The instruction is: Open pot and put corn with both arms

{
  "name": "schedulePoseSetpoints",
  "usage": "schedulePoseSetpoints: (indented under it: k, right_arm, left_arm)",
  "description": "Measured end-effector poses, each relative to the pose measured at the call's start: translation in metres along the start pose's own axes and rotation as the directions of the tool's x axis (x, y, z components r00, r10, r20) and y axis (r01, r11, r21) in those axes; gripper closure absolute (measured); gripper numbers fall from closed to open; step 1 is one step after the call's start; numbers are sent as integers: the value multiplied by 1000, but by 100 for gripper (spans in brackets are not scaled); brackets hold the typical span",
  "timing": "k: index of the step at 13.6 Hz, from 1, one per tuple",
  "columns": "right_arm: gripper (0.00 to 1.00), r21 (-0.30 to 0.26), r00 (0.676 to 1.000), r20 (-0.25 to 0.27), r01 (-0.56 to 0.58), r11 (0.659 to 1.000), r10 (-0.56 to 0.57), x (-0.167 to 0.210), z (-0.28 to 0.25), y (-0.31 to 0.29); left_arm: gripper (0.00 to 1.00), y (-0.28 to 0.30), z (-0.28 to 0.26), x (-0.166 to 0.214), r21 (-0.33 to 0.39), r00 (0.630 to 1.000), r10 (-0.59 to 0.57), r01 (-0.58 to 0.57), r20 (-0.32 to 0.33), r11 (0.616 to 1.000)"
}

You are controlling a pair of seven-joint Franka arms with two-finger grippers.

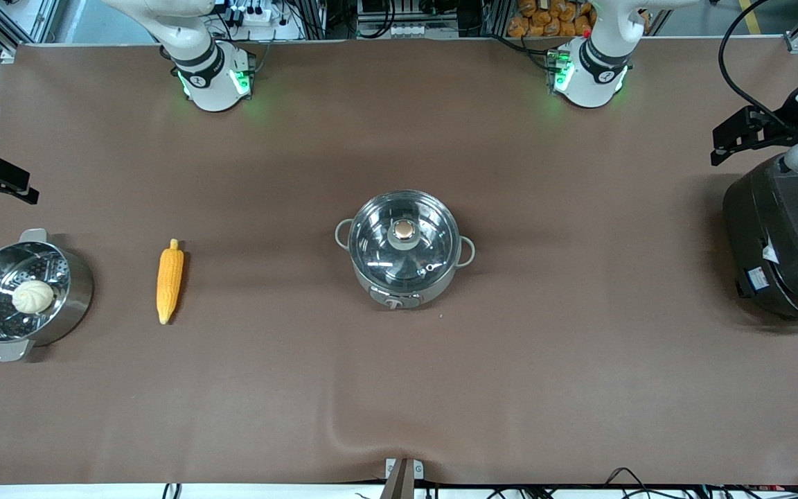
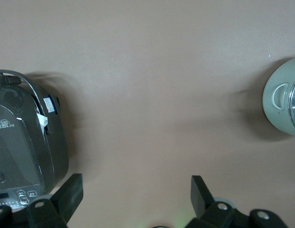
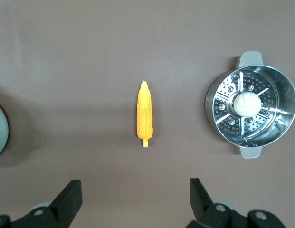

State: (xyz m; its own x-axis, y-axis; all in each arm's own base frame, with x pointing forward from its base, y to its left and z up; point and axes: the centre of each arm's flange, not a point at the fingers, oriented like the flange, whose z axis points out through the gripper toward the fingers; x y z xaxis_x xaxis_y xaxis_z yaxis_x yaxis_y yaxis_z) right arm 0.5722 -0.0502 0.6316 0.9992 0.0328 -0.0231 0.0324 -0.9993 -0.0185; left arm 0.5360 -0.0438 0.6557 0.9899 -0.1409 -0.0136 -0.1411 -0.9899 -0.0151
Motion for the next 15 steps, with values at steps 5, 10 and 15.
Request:
schedulePoseSetpoints:
  k: [5,10,15]
  right_arm:
    - [0,1,1000,20,0,1000,0,-3,1,0]
    - [0,-3,999,50,-3,1000,3,-7,2,0]
    - [0,-3,999,49,-9,1000,10,-8,2,1]
  left_arm:
    - [0,2,1,-1,-1,1000,4,-4,12,1000]
    - [0,3,3,2,-1,1000,7,-7,21,1000]
    - [0,5,8,7,-4,999,12,-12,32,1000]
